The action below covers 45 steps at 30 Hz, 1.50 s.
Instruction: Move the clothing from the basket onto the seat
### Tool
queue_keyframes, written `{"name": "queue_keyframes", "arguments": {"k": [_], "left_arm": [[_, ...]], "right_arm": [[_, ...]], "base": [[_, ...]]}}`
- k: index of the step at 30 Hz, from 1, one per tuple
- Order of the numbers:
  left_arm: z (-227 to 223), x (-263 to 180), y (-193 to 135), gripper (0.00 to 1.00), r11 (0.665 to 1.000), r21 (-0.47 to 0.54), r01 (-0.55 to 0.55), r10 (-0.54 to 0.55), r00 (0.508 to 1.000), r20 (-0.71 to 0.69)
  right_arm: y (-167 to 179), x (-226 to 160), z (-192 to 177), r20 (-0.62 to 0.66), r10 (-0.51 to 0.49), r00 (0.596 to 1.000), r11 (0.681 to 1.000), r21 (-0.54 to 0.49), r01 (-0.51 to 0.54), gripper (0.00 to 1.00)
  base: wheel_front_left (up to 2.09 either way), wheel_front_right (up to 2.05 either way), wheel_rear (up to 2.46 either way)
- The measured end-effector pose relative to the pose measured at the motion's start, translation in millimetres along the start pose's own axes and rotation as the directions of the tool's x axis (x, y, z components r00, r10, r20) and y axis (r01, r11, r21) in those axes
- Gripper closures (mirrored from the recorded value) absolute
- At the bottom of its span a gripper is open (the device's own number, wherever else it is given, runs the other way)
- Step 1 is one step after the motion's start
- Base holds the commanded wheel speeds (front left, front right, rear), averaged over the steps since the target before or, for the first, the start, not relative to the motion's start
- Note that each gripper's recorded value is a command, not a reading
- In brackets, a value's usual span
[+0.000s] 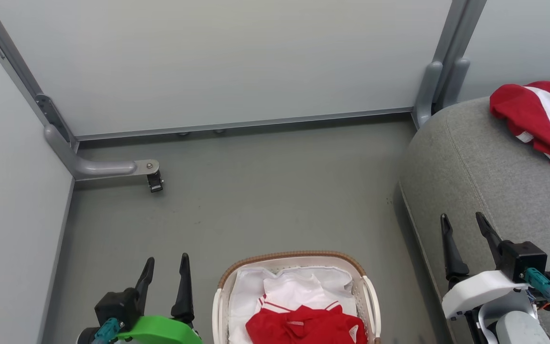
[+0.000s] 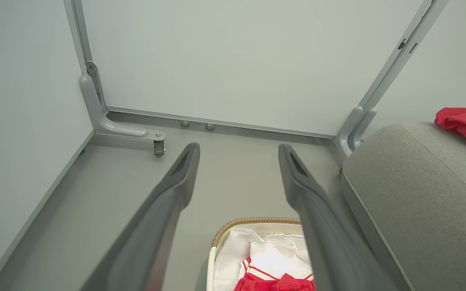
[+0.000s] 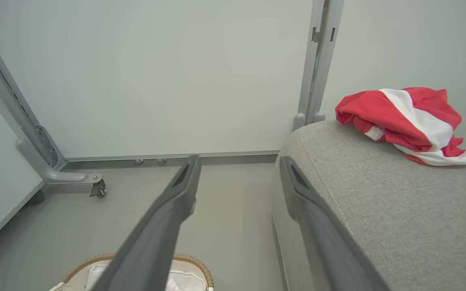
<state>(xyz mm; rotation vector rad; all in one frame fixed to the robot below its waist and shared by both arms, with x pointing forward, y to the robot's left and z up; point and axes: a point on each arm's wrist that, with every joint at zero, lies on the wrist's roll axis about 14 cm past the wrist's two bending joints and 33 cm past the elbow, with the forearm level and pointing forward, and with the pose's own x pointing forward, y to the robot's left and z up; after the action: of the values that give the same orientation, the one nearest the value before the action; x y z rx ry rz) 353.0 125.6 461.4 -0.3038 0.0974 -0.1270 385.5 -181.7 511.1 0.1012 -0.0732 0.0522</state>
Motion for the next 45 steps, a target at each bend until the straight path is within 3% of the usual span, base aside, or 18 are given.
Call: {"name": "queue_keyframes", "arguments": {"k": [10, 16, 21, 27, 30, 33, 45], "left_arm": [[-1.3, 40.1, -40.4, 0.00, 0.974, 0.133, 0.185, -0.181, 0.983, -0.037], [-14.4, 80.8, -59.8, 0.00, 0.932, 0.210, 0.295, -0.278, 0.954, -0.109], [-62.4, 101.3, -66.5, 0.00, 0.886, 0.250, 0.390, -0.321, 0.906, -0.275], [-136.9, 107.3, -73.4, 0.00, 0.811, 0.246, 0.530, -0.356, 0.782, -0.512], [-172.6, 104.4, -70.7, 0.00, 0.792, 0.215, 0.572, -0.350, 0.712, -0.609], [-207.2, 98.2, -65.8, 0.00, 0.802, 0.150, 0.578, -0.332, 0.639, -0.694], [-314.6, 82.8, -53.8, 0.00, 0.776, 0.014, 0.630, -0.320, 0.413, -0.853]], "right_arm": [[-11.9, 14.9, -0.3, 0.006, -0.031, 1.000, 0.999, -0.012, 0.031, 0.00], [-21.9, 39.0, -1.0, 0.019, -0.053, 0.998, 0.998, -0.023, 0.054, 0.00], [-28.8, 60.1, -11.3, 0.010, -0.065, 0.998, 0.997, -0.032, 0.066, 0.00], [-44.3, 81.6, -30.8, -0.010, -0.099, 0.995, 0.995, -0.033, 0.099, 0.00], [-49.2, 92.3, -39.9, -0.014, -0.107, 0.994, 0.994, -0.028, 0.107, 0.00], [-52.1, 103.6, -48.4, -0.013, -0.108, 0.994, 0.994, -0.021, 0.108, 0.00], [-83.7, 116.8, -93.4, -0.054, -0.170, 0.984, 0.985, -0.023, 0.169, 0.00]], "base": [[0.00, 0.00, 0.00], [0.00, 0.00, 0.00], [0.00, 0.00, 0.00], [0.00, 0.00, 0.00], [0.00, 0.00, 0.00], [0.00, 0.00, 0.00], [0.00, 0.00, 0.00]]}}
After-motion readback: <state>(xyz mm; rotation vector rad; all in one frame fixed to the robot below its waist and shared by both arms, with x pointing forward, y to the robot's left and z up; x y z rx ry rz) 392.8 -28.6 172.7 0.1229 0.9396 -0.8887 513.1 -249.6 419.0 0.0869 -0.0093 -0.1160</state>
